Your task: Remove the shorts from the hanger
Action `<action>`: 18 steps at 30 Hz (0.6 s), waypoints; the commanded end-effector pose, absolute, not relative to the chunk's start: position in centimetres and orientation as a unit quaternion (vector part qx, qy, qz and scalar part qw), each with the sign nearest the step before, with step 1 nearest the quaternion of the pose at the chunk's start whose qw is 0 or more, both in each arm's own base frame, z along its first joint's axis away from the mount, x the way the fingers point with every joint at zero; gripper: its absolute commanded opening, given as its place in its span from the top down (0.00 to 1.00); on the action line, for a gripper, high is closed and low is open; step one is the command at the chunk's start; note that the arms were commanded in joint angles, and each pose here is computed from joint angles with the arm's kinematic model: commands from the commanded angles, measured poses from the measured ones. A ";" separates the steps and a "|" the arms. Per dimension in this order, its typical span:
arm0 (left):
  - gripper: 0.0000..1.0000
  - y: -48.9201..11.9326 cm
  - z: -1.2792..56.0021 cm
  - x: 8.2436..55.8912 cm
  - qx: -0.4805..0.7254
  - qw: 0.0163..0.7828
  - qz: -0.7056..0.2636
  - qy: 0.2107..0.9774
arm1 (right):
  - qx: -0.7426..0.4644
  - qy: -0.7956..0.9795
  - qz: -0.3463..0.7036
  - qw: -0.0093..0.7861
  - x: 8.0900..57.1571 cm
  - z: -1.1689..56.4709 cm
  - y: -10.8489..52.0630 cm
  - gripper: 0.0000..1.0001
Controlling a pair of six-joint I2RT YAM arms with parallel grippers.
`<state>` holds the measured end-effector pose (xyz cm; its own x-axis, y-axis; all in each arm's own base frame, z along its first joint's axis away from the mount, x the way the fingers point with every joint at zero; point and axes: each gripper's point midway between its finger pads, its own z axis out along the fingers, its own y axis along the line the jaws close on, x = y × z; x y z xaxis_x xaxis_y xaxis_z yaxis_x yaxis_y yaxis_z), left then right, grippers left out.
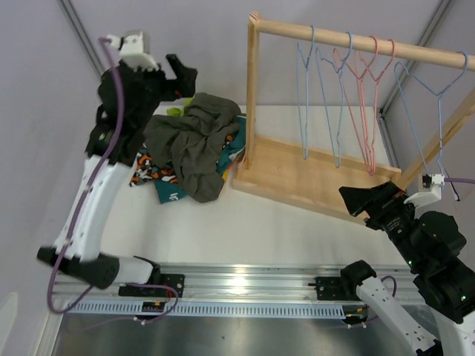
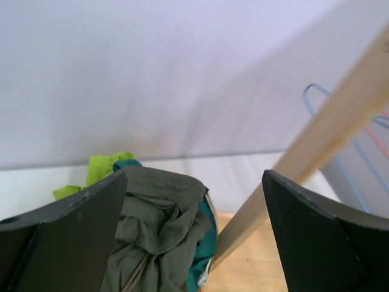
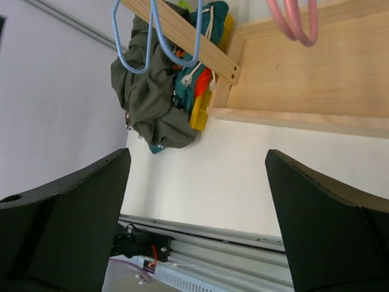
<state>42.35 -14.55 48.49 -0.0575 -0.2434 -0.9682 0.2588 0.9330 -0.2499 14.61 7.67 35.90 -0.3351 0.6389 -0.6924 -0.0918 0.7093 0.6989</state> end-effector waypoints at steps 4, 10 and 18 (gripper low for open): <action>0.01 -10.9 42.6 31.2 0.022 0.674 -0.177 0.717 | 0.147 0.735 0.275 0.603 13.3 35.6 5.0 0.01; 0.01 -8.0 35.1 22.6 0.015 0.687 -0.187 0.702 | 0.106 0.693 0.315 0.640 11.0 34.0 5.1 0.01; 0.01 -4.6 30.7 18.5 -0.010 0.701 -0.143 0.699 | 0.135 0.678 0.286 0.664 11.3 33.2 3.7 0.01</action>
